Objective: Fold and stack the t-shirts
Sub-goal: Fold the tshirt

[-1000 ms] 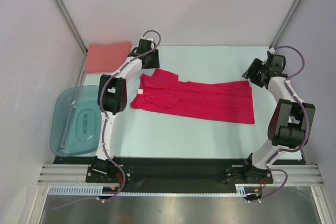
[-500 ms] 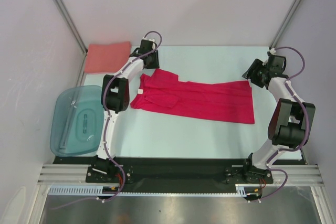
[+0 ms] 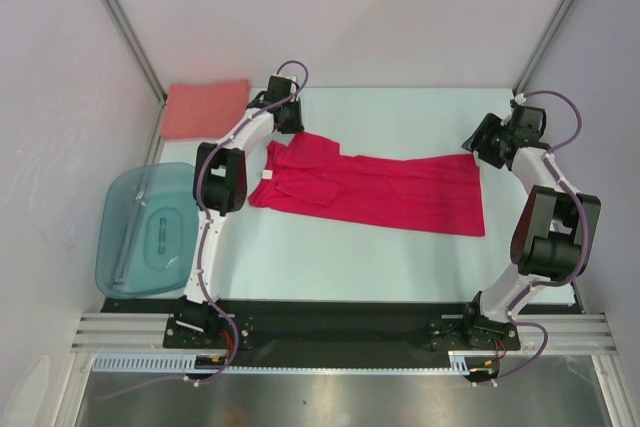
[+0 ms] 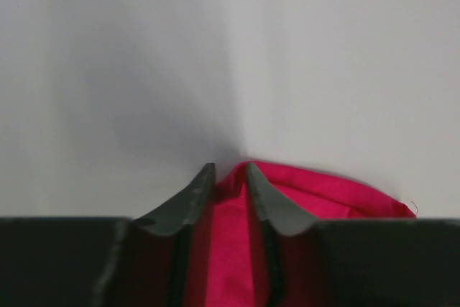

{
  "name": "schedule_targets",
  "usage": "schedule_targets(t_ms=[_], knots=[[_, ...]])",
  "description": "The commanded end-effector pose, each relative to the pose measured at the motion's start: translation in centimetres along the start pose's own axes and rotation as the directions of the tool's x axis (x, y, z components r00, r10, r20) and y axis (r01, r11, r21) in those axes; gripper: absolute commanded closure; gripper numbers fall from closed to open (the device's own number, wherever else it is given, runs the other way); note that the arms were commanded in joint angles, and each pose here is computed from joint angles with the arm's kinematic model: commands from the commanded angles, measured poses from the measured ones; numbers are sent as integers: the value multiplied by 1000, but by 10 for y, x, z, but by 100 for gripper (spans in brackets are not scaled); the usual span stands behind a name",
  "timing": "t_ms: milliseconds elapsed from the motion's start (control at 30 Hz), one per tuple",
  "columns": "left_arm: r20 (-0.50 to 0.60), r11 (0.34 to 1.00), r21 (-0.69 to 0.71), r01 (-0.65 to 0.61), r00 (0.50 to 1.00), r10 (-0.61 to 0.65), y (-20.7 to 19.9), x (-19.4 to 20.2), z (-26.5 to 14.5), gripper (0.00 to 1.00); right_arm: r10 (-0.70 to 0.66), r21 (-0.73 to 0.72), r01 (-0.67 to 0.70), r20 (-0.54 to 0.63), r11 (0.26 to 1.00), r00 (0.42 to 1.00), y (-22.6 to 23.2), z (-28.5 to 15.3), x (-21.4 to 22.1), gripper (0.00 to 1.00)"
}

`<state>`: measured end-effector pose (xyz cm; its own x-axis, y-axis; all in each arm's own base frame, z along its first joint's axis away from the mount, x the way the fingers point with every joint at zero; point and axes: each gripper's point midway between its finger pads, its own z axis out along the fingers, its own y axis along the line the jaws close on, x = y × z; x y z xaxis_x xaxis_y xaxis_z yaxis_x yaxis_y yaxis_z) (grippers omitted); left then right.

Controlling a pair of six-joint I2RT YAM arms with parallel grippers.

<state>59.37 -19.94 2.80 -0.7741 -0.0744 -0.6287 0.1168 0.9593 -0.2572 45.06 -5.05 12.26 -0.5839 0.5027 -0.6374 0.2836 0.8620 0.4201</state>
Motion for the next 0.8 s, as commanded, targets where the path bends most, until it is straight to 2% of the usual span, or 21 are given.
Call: schedule_targets(t_ms=[0,33,67,100,267,433,567,767], knots=[[9,1000,21,-7,1000,7,-9,-5,-7,76,6,-20,-5,26,1000,1000,3,4,-8,38],[8,1000,19,-10,1000,10,-9,-5,-7,81,10,-17,-9,24,1000,1000,2,5,-8,37],[7,1000,18,-13,1000,13,-10,-6,-8,93,20,-9,-20,16,1000,1000,0,7,-6,37],[23,1000,13,-16,1000,16,-10,-14,-11,100,23,1,-23,19,1000,1000,-1,7,-7,37],[113,999,31,-25,993,21,-25,-54,-54,100,52,66,-50,-27,997,998,-14,13,1,38],[153,998,63,-5,988,-4,-41,-70,-102,100,100,73,-96,-55,993,993,-17,15,8,38],[149,997,80,1,989,-13,-52,-62,-133,100,133,56,-128,-93,990,987,-13,18,17,37],[82,994,113,12,996,-21,-64,-22,-158,100,138,57,-132,-119,990,983,-18,24,26,35]])
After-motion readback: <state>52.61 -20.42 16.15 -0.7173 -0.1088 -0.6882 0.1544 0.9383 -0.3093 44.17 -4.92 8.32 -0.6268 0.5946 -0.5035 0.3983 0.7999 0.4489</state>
